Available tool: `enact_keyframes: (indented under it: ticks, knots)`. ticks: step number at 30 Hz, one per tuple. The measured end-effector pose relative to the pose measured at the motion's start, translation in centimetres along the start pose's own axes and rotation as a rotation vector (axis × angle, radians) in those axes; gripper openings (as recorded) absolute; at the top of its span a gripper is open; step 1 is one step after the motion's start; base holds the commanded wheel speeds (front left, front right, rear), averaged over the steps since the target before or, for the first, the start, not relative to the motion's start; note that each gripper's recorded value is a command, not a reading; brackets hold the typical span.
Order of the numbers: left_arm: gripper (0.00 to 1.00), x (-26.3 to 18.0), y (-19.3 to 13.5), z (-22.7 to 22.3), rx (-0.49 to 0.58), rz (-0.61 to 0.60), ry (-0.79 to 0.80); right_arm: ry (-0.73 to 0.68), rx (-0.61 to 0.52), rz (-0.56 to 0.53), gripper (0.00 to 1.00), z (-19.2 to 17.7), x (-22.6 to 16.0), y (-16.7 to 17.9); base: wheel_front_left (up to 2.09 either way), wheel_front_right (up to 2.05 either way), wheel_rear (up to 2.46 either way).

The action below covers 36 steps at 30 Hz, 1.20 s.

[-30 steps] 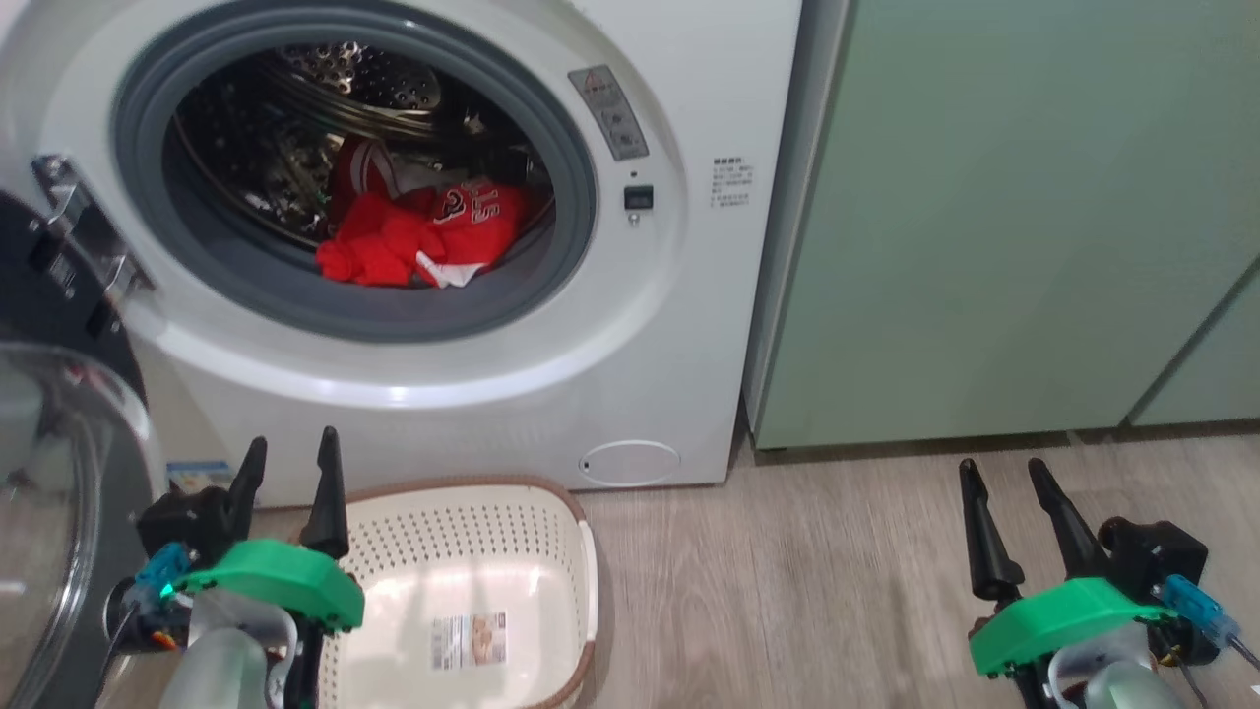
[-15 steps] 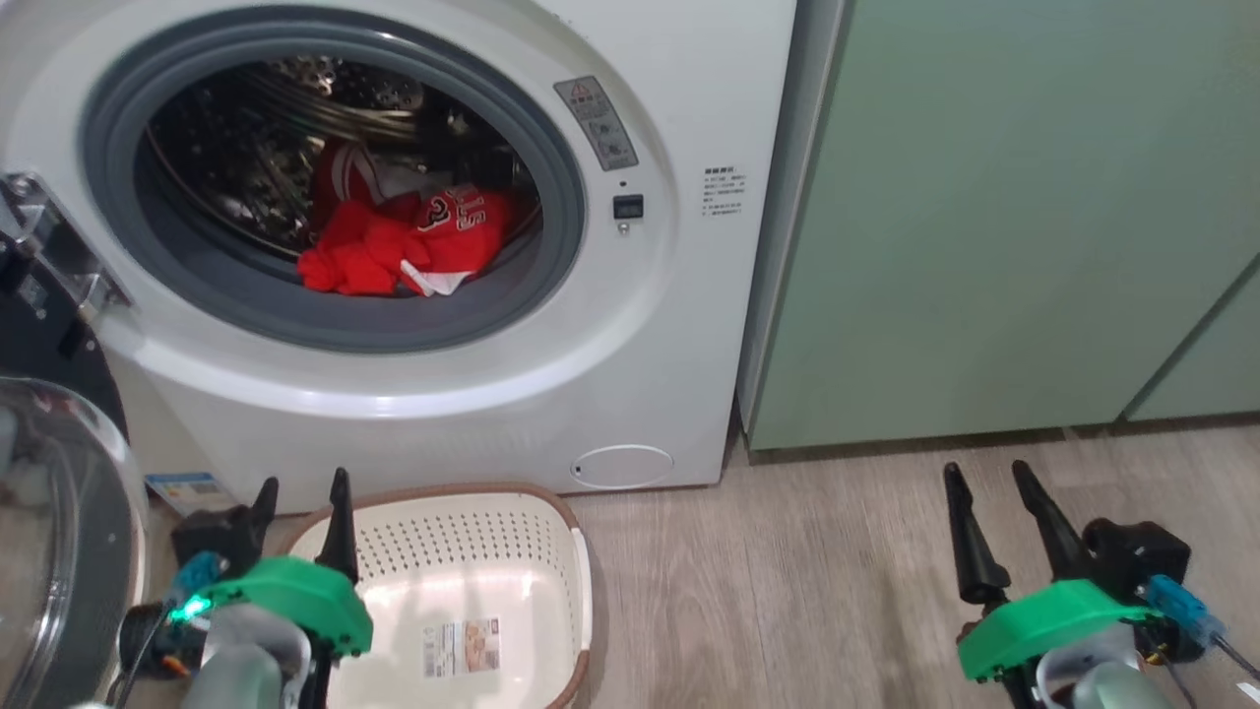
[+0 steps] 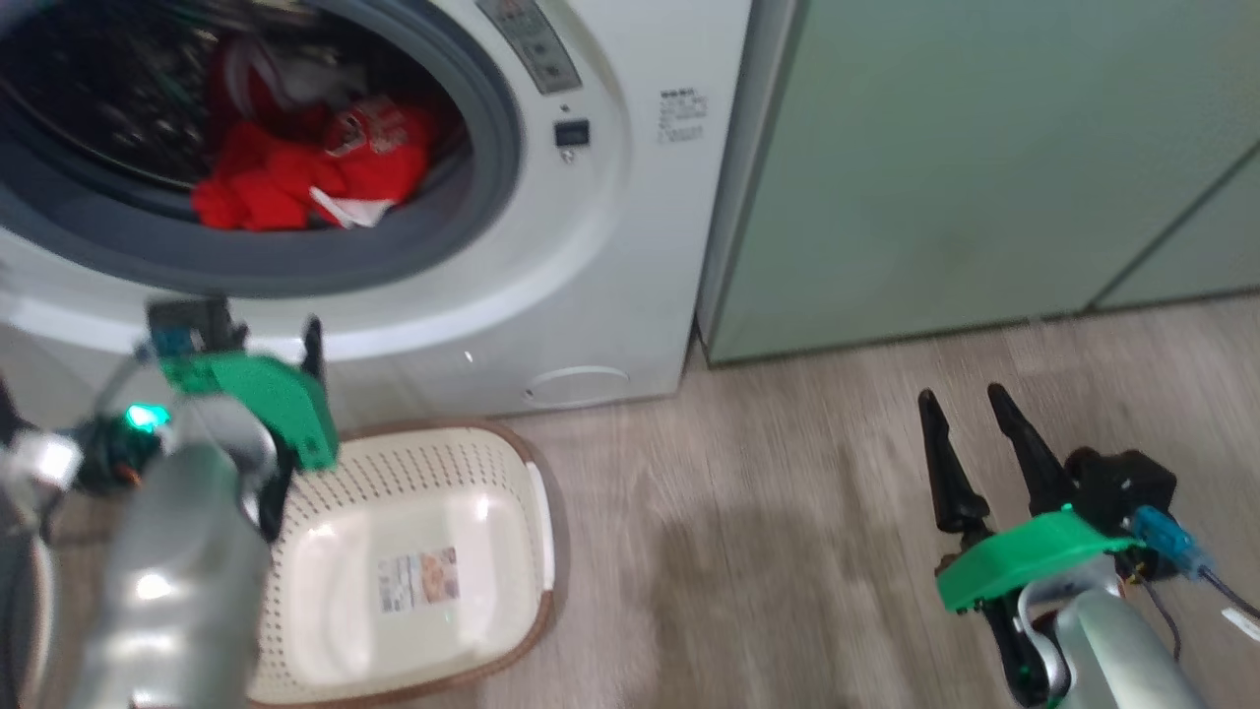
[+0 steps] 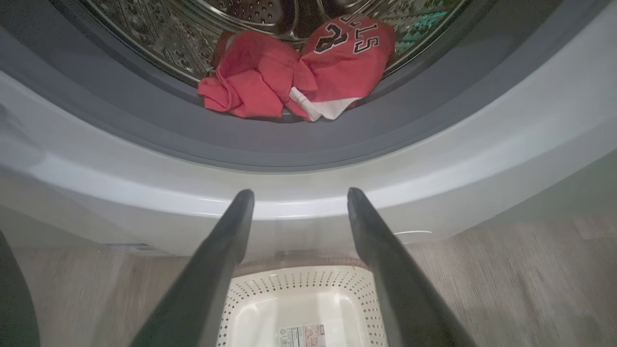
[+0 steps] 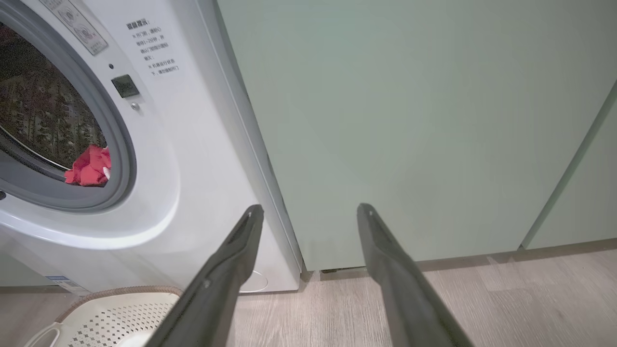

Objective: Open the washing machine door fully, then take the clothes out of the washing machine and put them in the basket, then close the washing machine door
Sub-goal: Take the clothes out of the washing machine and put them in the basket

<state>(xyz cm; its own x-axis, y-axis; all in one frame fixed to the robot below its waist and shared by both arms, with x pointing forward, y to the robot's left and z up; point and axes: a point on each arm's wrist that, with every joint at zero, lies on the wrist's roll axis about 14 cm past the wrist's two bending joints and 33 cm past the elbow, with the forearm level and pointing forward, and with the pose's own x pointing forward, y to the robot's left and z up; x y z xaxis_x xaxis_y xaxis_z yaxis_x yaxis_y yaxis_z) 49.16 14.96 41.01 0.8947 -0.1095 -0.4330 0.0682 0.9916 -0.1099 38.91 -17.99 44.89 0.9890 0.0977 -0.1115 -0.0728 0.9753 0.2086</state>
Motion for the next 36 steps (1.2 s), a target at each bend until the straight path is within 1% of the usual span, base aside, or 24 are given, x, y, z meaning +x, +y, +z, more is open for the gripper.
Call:
enact_keyframes:
  ticks: [3, 4, 9, 12, 14, 24, 27, 31, 32, 34, 35, 36]
  knots:
    - [1.0, 2.3, -0.4, 0.8, -0.002, 0.002, 0.055, 0.022, -0.001, -0.016, 1.0, -0.7, 0.5, -0.7, 0.0, 0.0, 0.0]
    - [1.0, 2.3, -0.4, 0.8, -0.002, 0.002, 0.055, 0.022, -0.001, -0.016, 1.0, -0.7, 0.5, -0.7, 0.0, 0.0, 0.0]
    - [1.0, 6.4, -1.3, 4.1, 0.009, -0.001, 0.067, 0.055, -0.001, -0.039, 1.0, -1.8, 1.8, -1.7, 0.0, 0.0, 0.0]
    - [1.0, 8.8, -1.2, 5.6, 0.013, 0.011, 0.066, 0.063, -0.008, -0.043, 1.0, -2.1, 3.0, -2.2, 0.0, 0.0, 0.0]
    - [1.0, 10.3, -0.9, 5.9, 0.013, 0.018, 0.078, 0.066, -0.013, -0.047, 1.0, -2.3, 3.8, -2.5, 0.0, 0.0, 0.0]
    - [1.0, 16.7, 1.4, 3.8, 0.053, 0.082, 0.158, 0.14, -0.027, -0.079, 1.0, -5.5, 6.2, -4.5, 0.0, 0.0, 0.0]
    - [1.0, 17.6, 2.0, 3.0, 0.091, 0.11, 0.185, 0.157, -0.026, -0.086, 1.0, -6.2, 6.3, -4.8, 0.0, 0.0, 0.0]
    - [1.0, 18.1, 2.5, 1.0, 0.093, 0.124, 0.253, 0.162, -0.029, -0.093, 1.0, -6.5, 6.6, -5.2, 0.0, 0.0, 0.0]
    - [0.83, 18.2, 2.5, 0.5, 0.091, 0.124, 0.27, 0.16, -0.026, -0.095, 1.0, -6.4, 6.7, -5.2, 0.0, 0.0, 0.0]
    - [0.45, 18.3, 2.5, -0.2, 0.091, 0.124, 0.289, 0.158, -0.024, -0.099, 1.0, -6.4, 6.8, -5.3, 0.0, 0.0, 0.0]
    - [0.31, 18.4, 2.5, -0.3, 0.093, 0.119, 0.288, 0.159, -0.024, -0.1, 1.0, -6.5, 6.8, -5.4, 0.0, 0.0, 0.0]
    - [0.0, 18.5, 2.6, -0.2, 0.096, 0.119, 0.286, 0.16, -0.024, -0.102, 1.0, -6.5, 6.7, -5.4, 0.0, 0.0, 0.0]
